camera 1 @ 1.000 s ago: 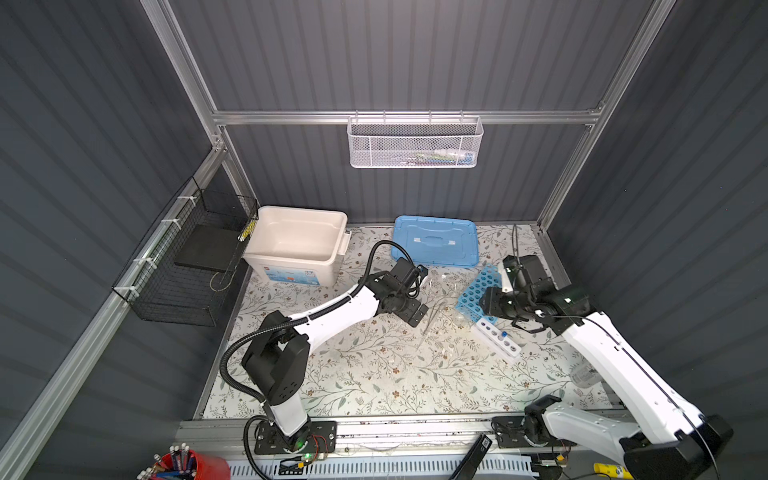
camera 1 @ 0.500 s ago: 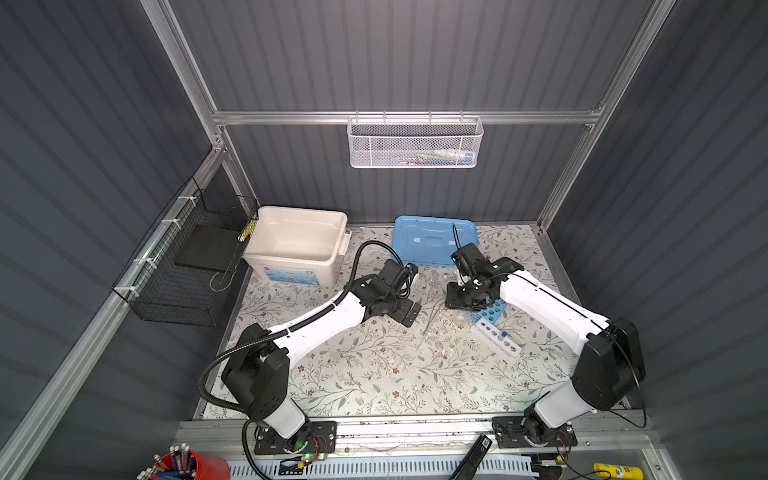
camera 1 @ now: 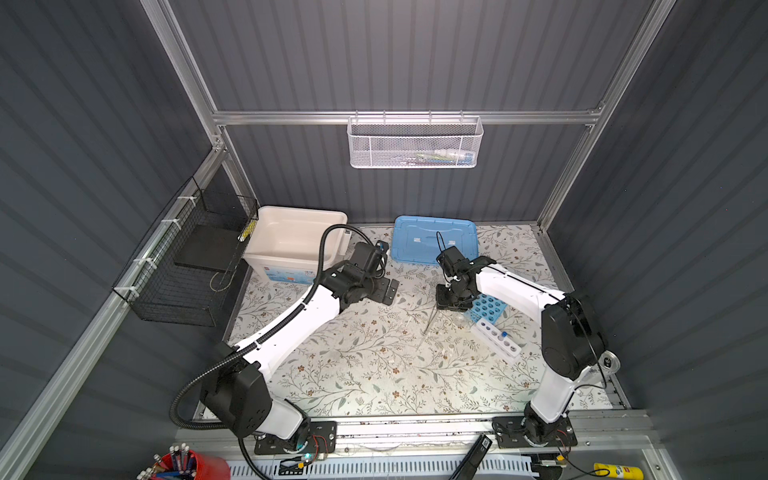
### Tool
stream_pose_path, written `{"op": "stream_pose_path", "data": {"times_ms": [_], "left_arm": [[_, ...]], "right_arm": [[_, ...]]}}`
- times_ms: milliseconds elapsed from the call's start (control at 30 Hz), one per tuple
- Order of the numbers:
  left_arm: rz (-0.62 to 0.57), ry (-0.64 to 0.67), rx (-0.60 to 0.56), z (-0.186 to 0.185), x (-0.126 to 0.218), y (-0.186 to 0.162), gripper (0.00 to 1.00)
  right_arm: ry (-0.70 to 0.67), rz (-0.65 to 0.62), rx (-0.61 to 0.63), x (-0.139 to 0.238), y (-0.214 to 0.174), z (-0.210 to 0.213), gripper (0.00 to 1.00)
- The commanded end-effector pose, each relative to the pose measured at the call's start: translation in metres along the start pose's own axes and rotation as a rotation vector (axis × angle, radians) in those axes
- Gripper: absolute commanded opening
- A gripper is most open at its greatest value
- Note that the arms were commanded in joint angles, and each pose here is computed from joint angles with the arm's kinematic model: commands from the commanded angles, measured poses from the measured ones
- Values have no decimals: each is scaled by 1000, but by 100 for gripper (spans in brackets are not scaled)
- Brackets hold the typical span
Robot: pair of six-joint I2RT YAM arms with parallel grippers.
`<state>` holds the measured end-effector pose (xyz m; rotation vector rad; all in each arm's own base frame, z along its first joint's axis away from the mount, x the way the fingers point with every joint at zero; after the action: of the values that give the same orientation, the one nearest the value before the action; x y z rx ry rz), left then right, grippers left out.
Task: Organize the chemistry lab equipment
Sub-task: 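Raise the right gripper over the glassware while the left gripper reaches toward the white bin, then lower the left gripper onto the white bin's rim and close it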
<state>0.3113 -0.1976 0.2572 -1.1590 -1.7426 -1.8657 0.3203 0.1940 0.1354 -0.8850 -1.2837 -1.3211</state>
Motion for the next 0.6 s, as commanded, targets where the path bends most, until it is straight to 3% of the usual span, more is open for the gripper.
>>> {"op": "stream_pose_path", "data": {"times_ms": [0, 267, 567], "left_arm": [[-49, 77, 88, 29, 19, 32, 100], [0, 212, 264, 107, -9, 72, 100], [85, 211, 320, 143, -55, 83, 100]], "right_arm": [[-4, -29, 7, 5, 9, 2, 45], [-25, -35, -27, 3, 14, -10, 45], [-32, -30, -43, -3, 16, -17, 45]]}}
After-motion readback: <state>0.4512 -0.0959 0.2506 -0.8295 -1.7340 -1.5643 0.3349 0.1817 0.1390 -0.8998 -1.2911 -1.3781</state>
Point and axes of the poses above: each gripper's point midway between its finger pads, its own x axis back along the fingers, its own z axis along the line the jaws close on, y = z × x, the point moved 6 cm from there along x, back along the fingers, and after that the axes turned 9 degrees about x, right-handed, at the moved point
